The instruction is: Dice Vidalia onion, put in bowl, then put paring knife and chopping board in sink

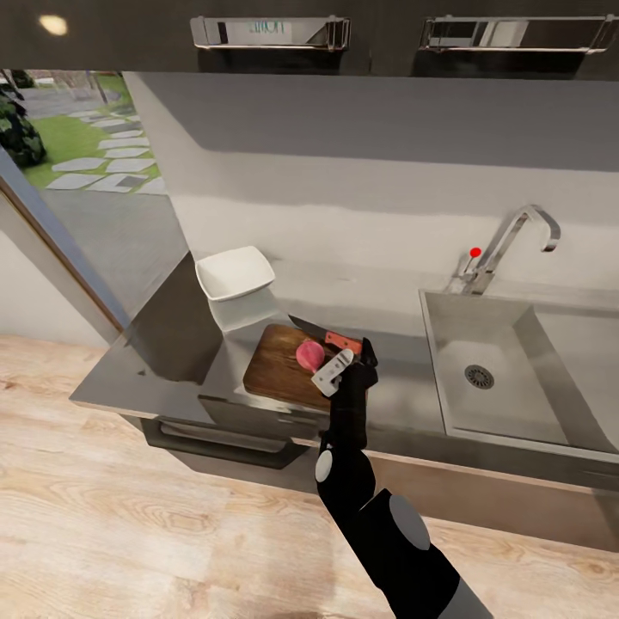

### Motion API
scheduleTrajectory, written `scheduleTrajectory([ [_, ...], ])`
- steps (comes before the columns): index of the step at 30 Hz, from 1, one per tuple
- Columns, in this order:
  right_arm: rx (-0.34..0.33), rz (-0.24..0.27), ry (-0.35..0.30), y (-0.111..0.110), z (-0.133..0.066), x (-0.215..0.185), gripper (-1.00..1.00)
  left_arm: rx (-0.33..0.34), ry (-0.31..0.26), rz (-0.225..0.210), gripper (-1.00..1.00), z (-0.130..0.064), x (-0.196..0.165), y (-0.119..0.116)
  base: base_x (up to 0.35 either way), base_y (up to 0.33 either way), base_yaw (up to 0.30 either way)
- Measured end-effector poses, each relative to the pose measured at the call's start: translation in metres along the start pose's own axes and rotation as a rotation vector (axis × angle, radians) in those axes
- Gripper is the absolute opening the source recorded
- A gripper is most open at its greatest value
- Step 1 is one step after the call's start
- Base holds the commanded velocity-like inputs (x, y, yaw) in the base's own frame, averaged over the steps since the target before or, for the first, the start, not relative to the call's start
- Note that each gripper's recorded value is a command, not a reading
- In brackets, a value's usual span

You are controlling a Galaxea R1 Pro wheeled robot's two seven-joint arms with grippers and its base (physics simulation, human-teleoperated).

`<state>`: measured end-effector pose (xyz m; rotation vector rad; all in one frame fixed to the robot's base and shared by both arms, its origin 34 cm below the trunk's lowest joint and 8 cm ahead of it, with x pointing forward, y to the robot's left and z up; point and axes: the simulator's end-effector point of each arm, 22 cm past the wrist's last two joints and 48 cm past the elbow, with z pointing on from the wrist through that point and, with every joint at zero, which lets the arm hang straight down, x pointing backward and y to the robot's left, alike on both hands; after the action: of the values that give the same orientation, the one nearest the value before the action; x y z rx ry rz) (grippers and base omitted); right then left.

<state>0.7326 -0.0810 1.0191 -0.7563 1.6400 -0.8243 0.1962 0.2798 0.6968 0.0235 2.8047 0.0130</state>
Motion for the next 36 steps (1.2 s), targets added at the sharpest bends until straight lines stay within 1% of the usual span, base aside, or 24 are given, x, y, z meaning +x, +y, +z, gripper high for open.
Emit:
scheduleTrajectory([
  [14, 0.002, -0.001, 0.0, 0.0, 0.0, 0.0, -1.0, 0.0, 0.0, 0.0, 1.0, 0.0, 0.0, 0.0, 0.0, 0.0, 0.0],
  [30, -0.017, -0.004, 0.013, 0.011, 0.003, 0.008, -1.0, 0.0, 0.023, 0.0, 1.0, 0.0, 0.007, 0.0, 0.0, 0.0, 0.0],
  [36, -0.019, -0.003, 0.014, 0.012, 0.003, 0.008, -1.0, 0.0, 0.026, 0.0, 1.0, -0.001, 0.009, 0.0, 0.0, 0.0, 0.0],
])
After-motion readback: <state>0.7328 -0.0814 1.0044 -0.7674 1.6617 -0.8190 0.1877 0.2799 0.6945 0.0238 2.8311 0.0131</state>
